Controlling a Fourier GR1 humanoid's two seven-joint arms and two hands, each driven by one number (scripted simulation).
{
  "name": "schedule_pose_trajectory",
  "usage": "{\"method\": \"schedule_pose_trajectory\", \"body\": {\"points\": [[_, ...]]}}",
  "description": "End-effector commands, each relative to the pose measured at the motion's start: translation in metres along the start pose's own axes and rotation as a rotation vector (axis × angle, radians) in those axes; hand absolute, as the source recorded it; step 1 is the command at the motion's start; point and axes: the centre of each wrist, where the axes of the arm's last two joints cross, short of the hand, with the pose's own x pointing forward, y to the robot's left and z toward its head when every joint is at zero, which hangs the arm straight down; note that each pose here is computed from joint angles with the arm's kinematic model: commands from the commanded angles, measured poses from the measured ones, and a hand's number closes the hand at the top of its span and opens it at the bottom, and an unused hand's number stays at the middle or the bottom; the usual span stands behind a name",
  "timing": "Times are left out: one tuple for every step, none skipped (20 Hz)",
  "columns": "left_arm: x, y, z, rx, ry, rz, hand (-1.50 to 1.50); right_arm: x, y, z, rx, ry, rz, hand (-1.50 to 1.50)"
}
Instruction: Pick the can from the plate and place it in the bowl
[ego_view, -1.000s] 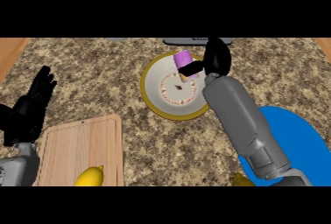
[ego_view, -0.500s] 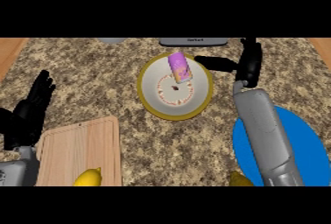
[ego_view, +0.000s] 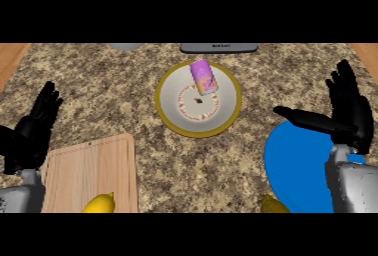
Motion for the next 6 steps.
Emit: {"method": "schedule_pose_trajectory", "body": {"points": [[-0.010,0.007,-0.003,-0.002,0.000,0.004,0.00,0.006,-0.044,0.036,0.055,-0.042,-0.055,-1.50],[0.000,0.002,0.004,-0.027,-0.005,0.003,0.00,-0.012,-0.067,0.037,0.030,-0.061,-0.062,-1.50],[-0.001,0.007,-0.006,-0.005,-0.012,0.004,0.00,-0.002,-0.062,0.048,0.047,-0.053,-0.077,-1.50],[0.010,-0.008,-0.007,-0.013,-0.022,-0.004,0.00,-0.010,-0.064,0.036,0.041,-0.065,-0.080,-1.50],[-0.002,0.029,-0.001,-0.011,-0.002,-0.014,0.00,0.005,-0.065,0.046,0.049,-0.083,-0.102,-1.50],[-0.009,0.001,-0.009,-0.029,-0.014,0.001,0.00,0.018,-0.069,0.034,0.046,-0.090,-0.089,-1.50]]}}
